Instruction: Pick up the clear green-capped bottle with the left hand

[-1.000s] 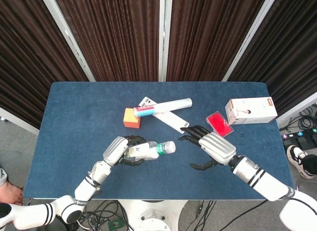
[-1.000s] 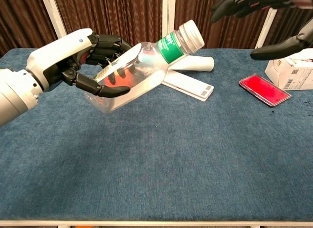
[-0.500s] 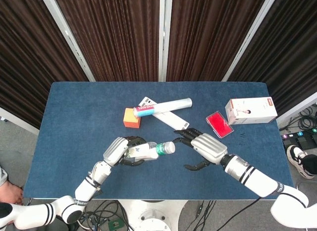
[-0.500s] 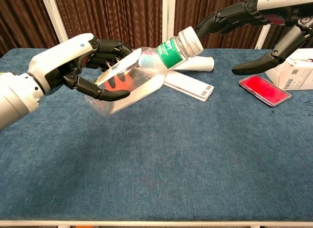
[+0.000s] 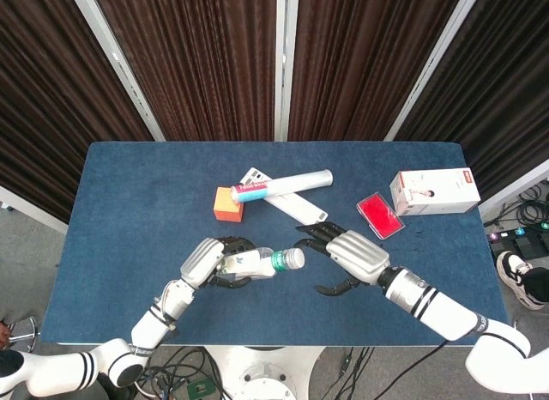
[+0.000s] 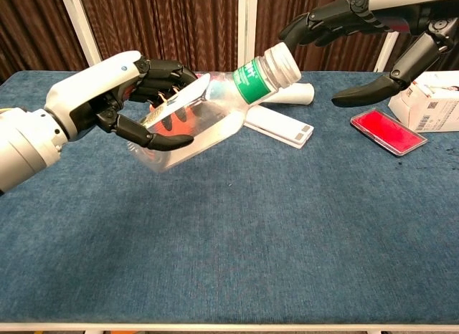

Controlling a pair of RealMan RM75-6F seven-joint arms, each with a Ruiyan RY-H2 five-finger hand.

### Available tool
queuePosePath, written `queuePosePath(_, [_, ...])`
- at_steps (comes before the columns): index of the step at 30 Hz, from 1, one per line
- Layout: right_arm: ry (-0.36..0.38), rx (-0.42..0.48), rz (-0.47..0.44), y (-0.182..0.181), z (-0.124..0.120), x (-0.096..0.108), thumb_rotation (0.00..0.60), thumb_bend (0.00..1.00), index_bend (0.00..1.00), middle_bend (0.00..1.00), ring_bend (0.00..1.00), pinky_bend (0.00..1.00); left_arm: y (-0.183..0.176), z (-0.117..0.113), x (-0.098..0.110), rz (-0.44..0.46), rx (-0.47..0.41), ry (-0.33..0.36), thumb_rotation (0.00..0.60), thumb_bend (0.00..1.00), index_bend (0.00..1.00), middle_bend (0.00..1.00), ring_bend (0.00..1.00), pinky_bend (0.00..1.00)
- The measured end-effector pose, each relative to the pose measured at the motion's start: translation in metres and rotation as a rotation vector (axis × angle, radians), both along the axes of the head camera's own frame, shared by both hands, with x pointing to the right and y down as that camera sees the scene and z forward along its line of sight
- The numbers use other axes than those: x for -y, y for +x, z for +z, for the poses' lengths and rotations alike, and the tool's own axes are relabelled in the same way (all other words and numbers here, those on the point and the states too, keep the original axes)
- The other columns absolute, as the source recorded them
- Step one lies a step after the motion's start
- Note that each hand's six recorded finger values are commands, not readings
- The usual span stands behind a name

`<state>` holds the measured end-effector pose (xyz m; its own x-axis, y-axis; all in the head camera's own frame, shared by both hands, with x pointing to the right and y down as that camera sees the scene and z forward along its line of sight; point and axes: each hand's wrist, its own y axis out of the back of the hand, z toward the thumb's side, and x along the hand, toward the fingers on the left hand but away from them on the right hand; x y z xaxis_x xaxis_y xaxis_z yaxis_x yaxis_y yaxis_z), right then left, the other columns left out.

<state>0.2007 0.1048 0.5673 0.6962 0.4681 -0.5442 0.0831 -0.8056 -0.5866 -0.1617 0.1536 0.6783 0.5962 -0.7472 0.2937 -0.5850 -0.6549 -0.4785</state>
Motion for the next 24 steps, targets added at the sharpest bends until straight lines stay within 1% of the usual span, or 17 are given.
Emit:
queuePosePath(12, [0.011, 0.017, -0.033, -0.0041, -0.0082, -0.0071, 0.480, 0.20, 0.18, 0.00, 0.00, 0.00, -0.0007, 0.0022, -0.0007, 0.000, 0.004, -0.005, 0.600, 0.45, 0.49, 0.51, 0.42, 0.48])
queuePosePath(17, [0.024, 0.032, -0.016, -0.0027, -0.0104, -0.0040, 0.481, 0.20, 0.18, 0.00, 0.00, 0.00, -0.0006, 0.0021, -0.0014, 0.003, 0.005, -0.003, 0.600, 0.45, 0.49, 0.51, 0.42, 0.48])
queuePosePath(24, [0.018, 0.012, 0.010, 0.0034, -0.0038, 0.0020, 0.481, 0.20, 0.18, 0.00, 0.00, 0.00, -0.0006, 0.0006, -0.0011, 0.002, 0.001, 0.001, 0.600, 0.45, 0.49, 0.51, 0.42, 0.48])
